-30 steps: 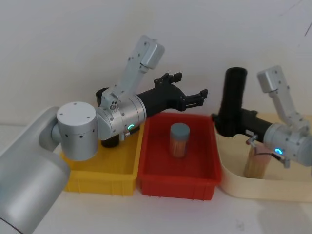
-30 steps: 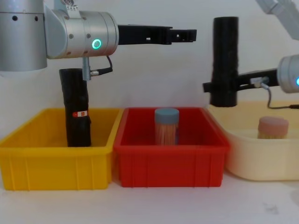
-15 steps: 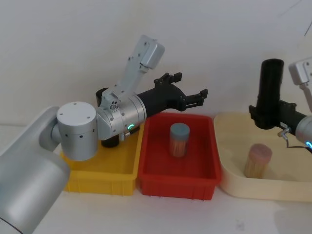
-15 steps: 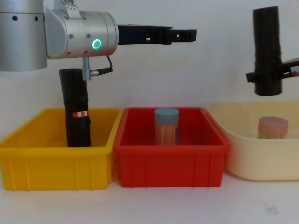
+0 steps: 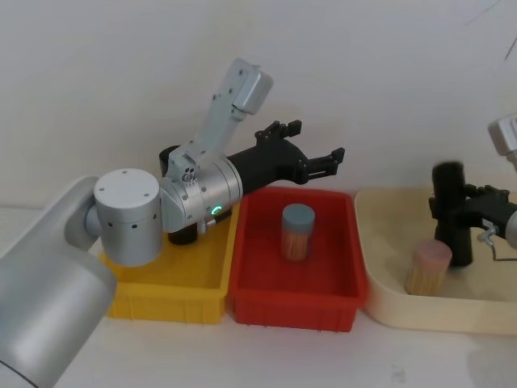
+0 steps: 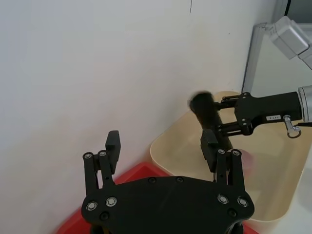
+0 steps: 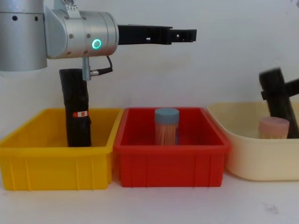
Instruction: Pick up the garbage bag with the one hand and transfer it to the other hand.
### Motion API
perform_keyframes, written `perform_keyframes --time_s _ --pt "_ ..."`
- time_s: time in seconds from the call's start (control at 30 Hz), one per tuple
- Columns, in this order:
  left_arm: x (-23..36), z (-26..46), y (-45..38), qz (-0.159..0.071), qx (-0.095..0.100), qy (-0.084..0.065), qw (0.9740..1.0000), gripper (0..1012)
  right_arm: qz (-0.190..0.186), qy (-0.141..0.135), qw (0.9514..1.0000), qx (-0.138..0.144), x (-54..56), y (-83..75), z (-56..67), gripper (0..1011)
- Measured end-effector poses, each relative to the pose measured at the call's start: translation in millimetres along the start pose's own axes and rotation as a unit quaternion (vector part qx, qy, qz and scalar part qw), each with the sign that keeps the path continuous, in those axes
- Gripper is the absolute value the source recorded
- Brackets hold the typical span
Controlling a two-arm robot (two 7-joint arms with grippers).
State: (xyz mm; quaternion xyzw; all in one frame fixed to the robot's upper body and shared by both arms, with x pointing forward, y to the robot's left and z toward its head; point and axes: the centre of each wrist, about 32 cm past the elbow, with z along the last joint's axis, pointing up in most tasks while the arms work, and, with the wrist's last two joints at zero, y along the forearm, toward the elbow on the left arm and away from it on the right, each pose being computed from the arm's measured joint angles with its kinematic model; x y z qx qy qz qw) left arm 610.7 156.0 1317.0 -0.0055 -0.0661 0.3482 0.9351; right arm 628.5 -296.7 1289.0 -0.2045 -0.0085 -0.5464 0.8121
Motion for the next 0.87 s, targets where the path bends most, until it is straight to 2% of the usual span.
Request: perform_keyframes --time_s 0.13,0.17,0.2,0.37,0.87 --pt "0.0 0.0 0.0 0.0 0.0 0.0 1.0 1000 -0.002 0.0 1.0 -0.01 1.9 0.3 -2.0 852" --pt "0.0 0.0 0.0 0.0 0.0 0.0 1.0 1000 -0.003 0.0 0.9999 -0.011 2.2 0.3 -2.2 852" --pt "0.0 0.0 0.0 0.0 0.0 0.0 1.0 1000 -0.003 0.0 0.9999 -0.012 2.5 0.4 -2.5 900" --pt "0.0 0.0 0.0 0.0 0.0 0.0 1.0 1000 -0.004 0.001 0.9998 -0.019 3.7 0.6 -4.1 1001" --pt "0.0 0.0 0.0 0.0 0.0 0.0 1.0 1000 -0.006 0.001 0.9996 -0.029 5.6 1.0 -6.5 999"
